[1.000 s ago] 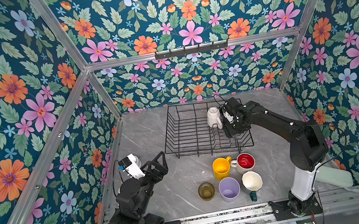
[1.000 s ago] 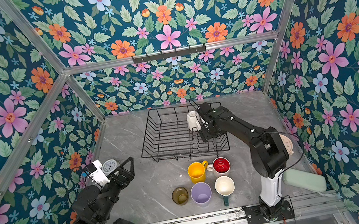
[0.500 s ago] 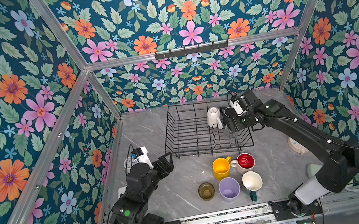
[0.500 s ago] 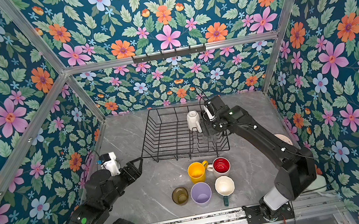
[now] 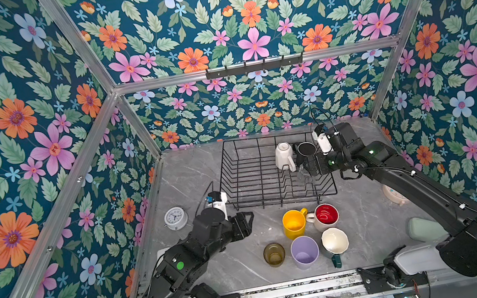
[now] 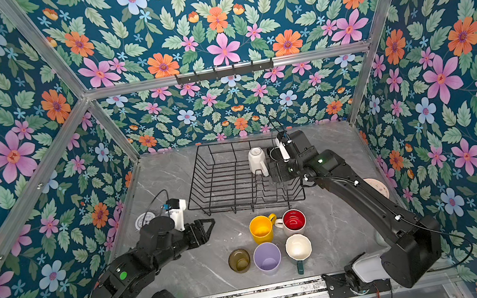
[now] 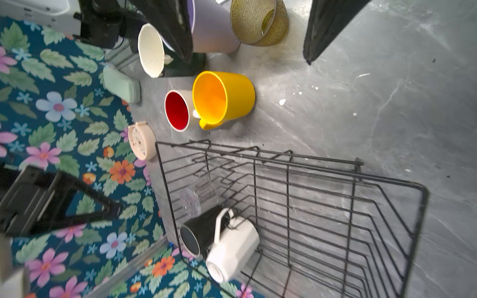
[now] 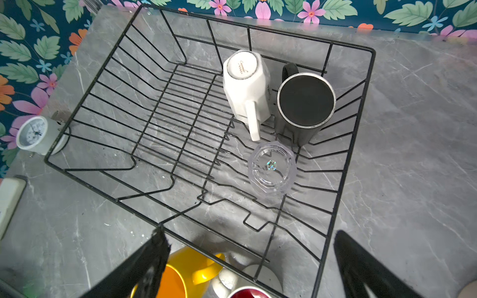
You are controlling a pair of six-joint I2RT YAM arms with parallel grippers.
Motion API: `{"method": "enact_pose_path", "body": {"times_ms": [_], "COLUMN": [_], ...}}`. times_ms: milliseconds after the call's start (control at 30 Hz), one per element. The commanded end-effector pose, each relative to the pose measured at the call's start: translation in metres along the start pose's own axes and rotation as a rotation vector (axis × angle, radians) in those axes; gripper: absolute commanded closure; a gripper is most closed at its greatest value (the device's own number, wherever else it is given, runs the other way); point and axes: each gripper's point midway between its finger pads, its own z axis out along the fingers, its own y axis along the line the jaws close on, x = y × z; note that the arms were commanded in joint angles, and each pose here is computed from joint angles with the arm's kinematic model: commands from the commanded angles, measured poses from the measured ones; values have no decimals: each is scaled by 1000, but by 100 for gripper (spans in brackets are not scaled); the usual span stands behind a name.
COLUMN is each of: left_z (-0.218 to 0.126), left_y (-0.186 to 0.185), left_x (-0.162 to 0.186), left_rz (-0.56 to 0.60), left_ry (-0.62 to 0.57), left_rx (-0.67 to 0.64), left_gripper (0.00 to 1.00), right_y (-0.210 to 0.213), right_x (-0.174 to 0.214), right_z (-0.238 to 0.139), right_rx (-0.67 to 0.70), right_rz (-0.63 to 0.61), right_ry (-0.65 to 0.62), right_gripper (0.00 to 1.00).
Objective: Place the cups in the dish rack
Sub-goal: 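Reach the left gripper down toward the gold textured glass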
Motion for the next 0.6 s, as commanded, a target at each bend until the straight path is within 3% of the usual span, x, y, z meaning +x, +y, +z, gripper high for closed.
{"method": "enact_pose_path", "body": {"times_ms": [0,567], "left_z": [4,7], "left_y": [6,10], "left_x": [10,125], "left_rz": [31,187], "left_ry": [18,327], "left_rx": [-87,-269], "left_gripper": [32,34], "right_y": [4,5], "right_x": [-9,-7], "right_z": [-2,-3], "right_rx": [-12,-22], "right_rz": [4,-3], "right_ry": [-28,-27], "right_gripper": [1,1]}}
